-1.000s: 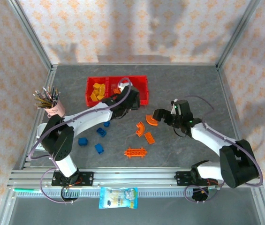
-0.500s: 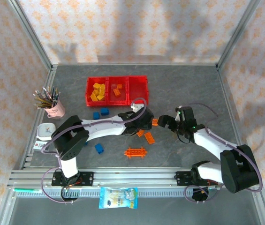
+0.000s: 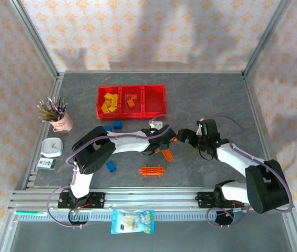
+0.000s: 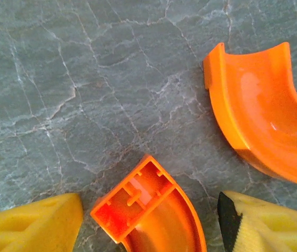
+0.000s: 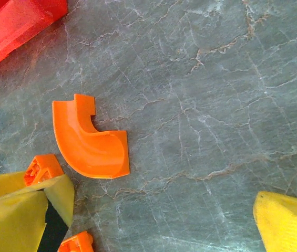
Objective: Sort the legos into containers by color
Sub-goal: Pick up the lego from the center of the table, then place the lego in the container.
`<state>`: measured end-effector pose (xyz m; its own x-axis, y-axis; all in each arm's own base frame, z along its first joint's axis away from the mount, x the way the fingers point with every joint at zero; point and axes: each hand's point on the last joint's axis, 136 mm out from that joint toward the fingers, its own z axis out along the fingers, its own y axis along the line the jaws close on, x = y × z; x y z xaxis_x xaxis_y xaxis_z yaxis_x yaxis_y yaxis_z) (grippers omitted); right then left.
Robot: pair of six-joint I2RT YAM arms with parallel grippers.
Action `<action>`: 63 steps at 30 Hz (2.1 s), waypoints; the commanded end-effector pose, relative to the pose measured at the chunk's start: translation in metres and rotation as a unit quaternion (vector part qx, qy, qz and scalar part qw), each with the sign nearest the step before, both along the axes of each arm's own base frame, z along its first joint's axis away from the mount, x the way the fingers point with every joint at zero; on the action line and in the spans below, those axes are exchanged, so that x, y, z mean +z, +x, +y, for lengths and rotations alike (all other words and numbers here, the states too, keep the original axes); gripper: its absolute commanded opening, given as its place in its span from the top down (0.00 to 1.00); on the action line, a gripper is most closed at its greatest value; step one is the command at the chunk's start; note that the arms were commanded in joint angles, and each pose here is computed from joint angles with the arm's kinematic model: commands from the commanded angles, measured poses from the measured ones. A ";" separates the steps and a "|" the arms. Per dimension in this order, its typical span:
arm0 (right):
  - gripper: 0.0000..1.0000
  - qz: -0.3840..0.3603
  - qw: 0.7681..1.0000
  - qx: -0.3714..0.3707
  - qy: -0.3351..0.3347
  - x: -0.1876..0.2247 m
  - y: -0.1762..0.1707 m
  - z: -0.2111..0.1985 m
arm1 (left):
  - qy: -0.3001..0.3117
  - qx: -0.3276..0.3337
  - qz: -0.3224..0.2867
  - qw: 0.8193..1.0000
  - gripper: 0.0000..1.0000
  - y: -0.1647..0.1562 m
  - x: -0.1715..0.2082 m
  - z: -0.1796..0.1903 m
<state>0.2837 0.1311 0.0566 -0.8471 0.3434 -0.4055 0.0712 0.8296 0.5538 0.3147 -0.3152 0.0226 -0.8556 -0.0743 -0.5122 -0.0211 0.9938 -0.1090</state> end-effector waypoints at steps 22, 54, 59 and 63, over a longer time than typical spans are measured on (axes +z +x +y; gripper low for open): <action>0.00 -0.023 1.000 0.018 0.007 0.014 0.009 0.005 | 0.015 0.011 -0.028 0.999 0.68 0.003 0.014 0.009; 0.00 -0.100 0.992 0.071 0.017 0.075 0.057 0.078 | 0.001 0.160 -0.187 0.969 0.70 0.155 0.149 0.150; 0.00 -0.101 0.993 0.066 0.004 0.074 0.061 0.075 | 0.016 0.161 -0.168 0.972 0.69 0.189 0.119 0.156; 0.00 -0.100 0.993 0.068 0.003 0.075 0.062 0.076 | 0.037 0.169 -0.158 0.972 0.61 0.209 0.105 0.163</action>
